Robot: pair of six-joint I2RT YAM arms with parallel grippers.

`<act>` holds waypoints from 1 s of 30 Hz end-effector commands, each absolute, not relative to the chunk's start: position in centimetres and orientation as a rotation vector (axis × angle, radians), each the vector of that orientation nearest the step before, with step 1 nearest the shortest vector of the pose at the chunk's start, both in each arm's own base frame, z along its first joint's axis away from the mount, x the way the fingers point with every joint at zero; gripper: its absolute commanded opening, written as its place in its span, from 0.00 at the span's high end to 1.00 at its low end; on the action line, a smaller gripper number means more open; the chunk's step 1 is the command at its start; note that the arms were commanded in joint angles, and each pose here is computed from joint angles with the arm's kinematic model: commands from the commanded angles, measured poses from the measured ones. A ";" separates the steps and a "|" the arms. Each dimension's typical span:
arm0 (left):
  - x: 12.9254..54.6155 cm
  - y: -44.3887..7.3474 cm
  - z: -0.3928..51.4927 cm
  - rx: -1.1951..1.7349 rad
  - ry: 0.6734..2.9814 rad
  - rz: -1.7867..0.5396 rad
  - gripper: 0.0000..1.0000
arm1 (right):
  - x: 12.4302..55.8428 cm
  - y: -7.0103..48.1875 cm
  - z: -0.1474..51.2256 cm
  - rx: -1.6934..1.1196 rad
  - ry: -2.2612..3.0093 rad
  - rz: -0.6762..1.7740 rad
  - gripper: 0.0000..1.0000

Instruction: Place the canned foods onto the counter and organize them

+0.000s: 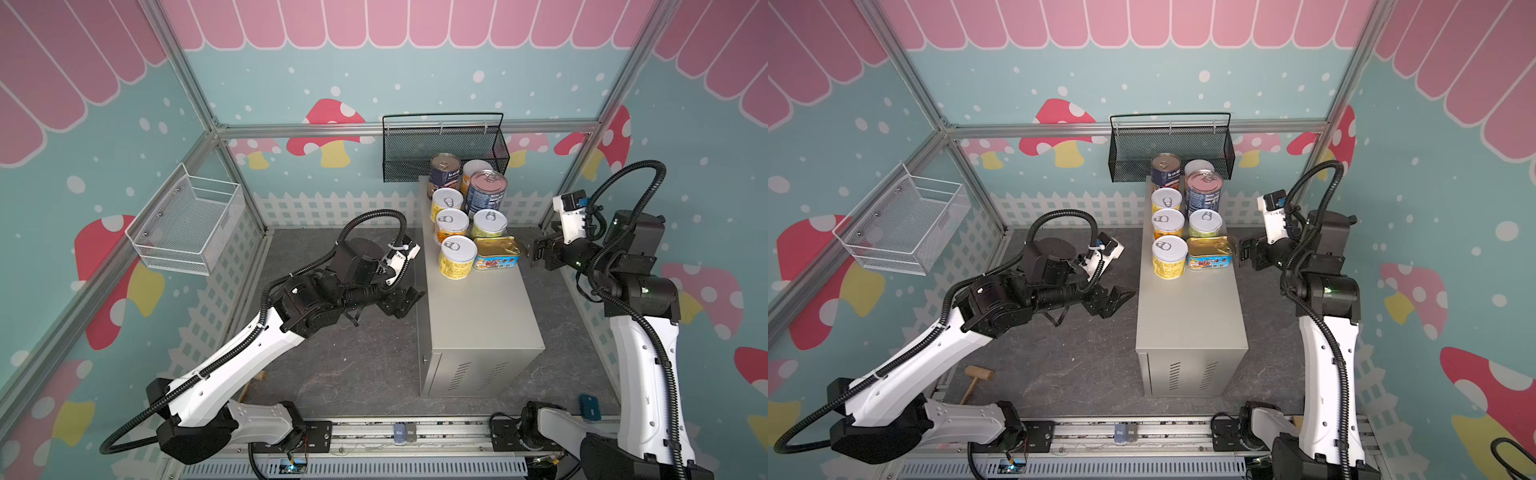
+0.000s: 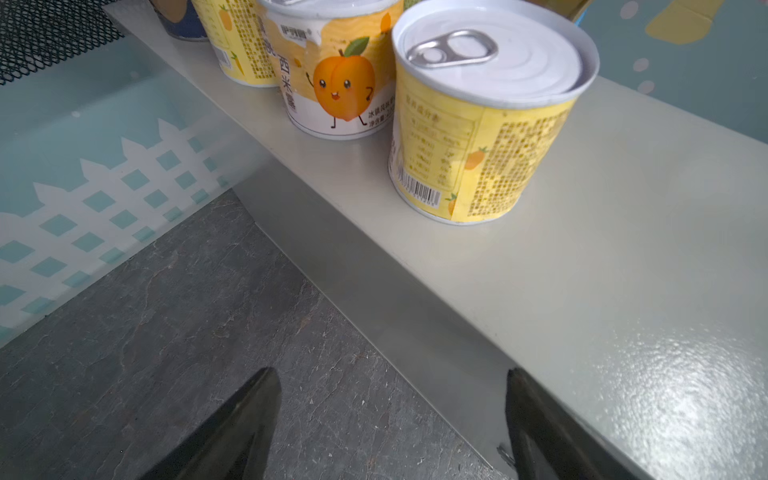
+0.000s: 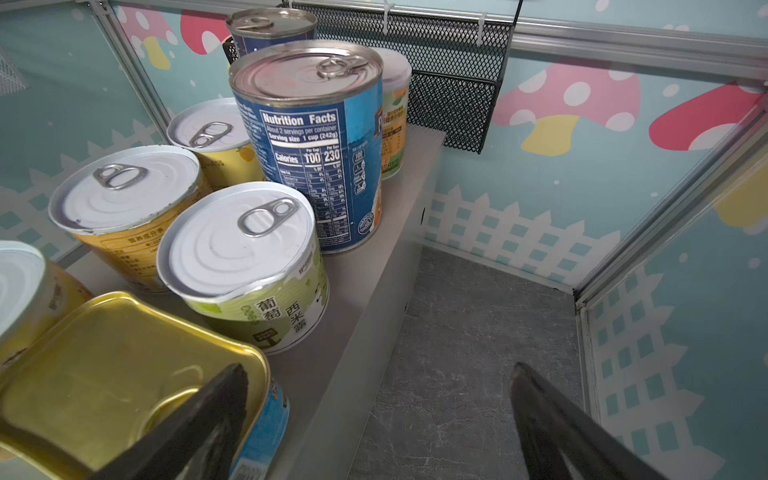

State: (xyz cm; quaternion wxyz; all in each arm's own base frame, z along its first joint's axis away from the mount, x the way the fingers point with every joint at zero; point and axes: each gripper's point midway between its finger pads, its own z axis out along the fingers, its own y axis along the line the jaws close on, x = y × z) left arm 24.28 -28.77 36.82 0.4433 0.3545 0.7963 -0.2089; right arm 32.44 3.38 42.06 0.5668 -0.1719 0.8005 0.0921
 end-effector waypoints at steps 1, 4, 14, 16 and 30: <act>24.6 -28.5 38.0 0.867 1.946 -0.509 0.15 | 32.5 3.1 41.2 -0.422 1.923 0.181 0.01; 24.6 -28.5 37.9 0.868 1.948 -0.507 0.15 | 32.4 3.0 41.2 -0.421 1.922 0.177 0.01; 24.7 -28.6 37.7 0.871 1.951 -0.504 0.15 | 31.7 3.1 41.0 -0.420 1.922 0.173 0.01; 24.7 -28.6 37.7 0.872 1.952 -0.506 0.15 | 31.5 3.2 40.9 -0.421 1.919 0.170 0.01; 24.6 -28.7 37.7 0.874 1.953 -0.510 0.15 | 31.0 3.2 40.6 -0.419 1.926 0.153 0.01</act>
